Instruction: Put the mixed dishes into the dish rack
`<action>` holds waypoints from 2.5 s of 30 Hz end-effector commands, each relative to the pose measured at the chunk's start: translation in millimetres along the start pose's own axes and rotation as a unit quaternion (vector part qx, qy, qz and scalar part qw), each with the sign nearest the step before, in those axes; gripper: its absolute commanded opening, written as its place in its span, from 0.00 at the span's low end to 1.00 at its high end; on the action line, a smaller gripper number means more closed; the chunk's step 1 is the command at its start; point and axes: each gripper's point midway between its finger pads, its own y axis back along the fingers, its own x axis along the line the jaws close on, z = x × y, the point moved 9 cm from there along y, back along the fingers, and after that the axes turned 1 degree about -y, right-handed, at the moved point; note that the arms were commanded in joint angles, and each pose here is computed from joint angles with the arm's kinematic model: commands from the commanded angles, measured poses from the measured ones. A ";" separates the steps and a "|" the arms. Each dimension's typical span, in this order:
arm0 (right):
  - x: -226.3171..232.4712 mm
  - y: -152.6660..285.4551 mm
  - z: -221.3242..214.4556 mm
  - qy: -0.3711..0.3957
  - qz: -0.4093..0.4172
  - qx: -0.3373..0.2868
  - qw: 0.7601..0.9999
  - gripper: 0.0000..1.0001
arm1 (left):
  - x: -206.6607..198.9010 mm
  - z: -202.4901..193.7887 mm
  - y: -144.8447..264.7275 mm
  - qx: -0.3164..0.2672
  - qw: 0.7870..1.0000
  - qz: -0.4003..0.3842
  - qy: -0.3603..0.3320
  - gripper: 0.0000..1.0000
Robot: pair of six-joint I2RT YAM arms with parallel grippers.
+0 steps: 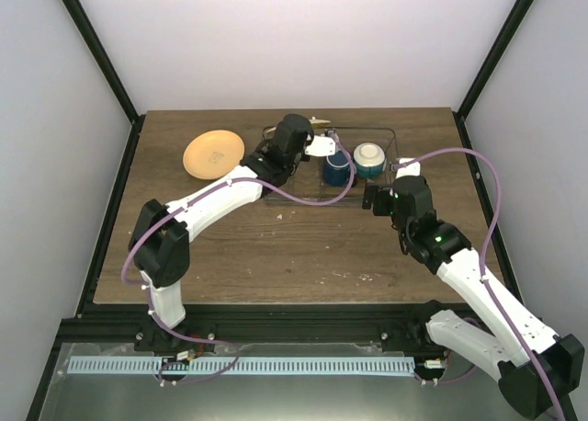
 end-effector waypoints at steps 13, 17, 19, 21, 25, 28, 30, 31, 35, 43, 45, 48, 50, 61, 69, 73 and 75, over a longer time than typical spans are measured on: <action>-3.1 -2.7 -3.3 -0.003 -0.009 0.000 1.000 1.00 | -4.5 22.6 16.6 -0.045 0.996 0.014 -0.080 0.00; -3.0 -4.5 -5.7 0.000 -0.008 0.004 1.000 1.00 | -10.9 26.0 17.2 -0.045 0.996 0.002 -0.080 0.00; -2.7 -4.9 -5.7 0.000 -0.006 0.004 1.000 1.00 | -13.0 26.4 14.6 -0.041 0.996 -0.003 -0.079 0.00; -2.8 -5.0 -6.4 0.000 -0.005 0.006 1.000 1.00 | -16.3 27.3 11.4 -0.038 0.996 -0.007 -0.079 0.00; -3.1 -4.8 -7.8 0.001 -0.004 0.006 1.000 1.00 | -23.9 28.6 5.6 -0.034 0.996 -0.015 -0.076 0.00; -3.2 -4.7 -7.8 0.002 -0.002 0.006 1.000 1.00 | -27.7 29.2 0.1 -0.030 0.996 -0.018 -0.077 0.00; -2.5 -4.6 -7.1 0.002 0.001 0.005 1.000 1.00 | -30.1 31.1 -3.3 -0.030 0.996 -0.021 -0.076 0.00; -2.7 -5.1 -7.9 0.002 0.001 0.006 1.000 1.00 | -31.5 32.2 -5.0 -0.030 0.996 -0.023 -0.076 0.00; -2.7 -5.4 -8.4 0.003 0.002 0.006 1.000 1.00 | -36.9 35.3 -13.5 -0.028 0.996 -0.029 -0.078 0.00; -1.8 -7.8 -9.7 0.006 0.007 0.008 1.000 1.00 | -42.5 29.0 -27.3 -0.013 0.997 -0.035 -0.074 0.00; -1.6 -8.4 -10.1 0.006 0.009 0.009 1.000 1.00 | -45.2 26.5 -29.3 -0.010 0.997 -0.036 -0.073 0.00; -1.4 -9.2 -10.9 0.006 0.010 0.011 1.000 1.00 | -48.2 21.4 -32.8 0.001 0.997 -0.036 -0.072 0.00; -1.1 -9.7 -11.3 0.006 0.012 0.012 1.000 1.00 | -48.7 17.9 -35.7 0.008 0.997 -0.036 -0.069 0.09; -0.2 -10.2 -11.9 0.007 0.017 0.013 1.000 1.00 | -45.0 10.1 -38.0 0.018 0.998 -0.033 -0.053 0.37; 1.0 -12.6 -14.7 0.010 0.024 0.015 1.000 1.00 | -8.9 12.0 -4.1 0.021 1.000 0.008 -0.012 0.44; 5.8 -13.6 -15.9 0.020 0.054 0.013 0.998 1.00 | 36.9 8.5 44.2 0.002 0.993 0.070 0.093 0.49; 9.1 -13.9 -16.2 0.022 0.073 0.014 0.997 1.00 | 62.4 -5.4 60.7 0.020 0.978 0.112 0.174 0.55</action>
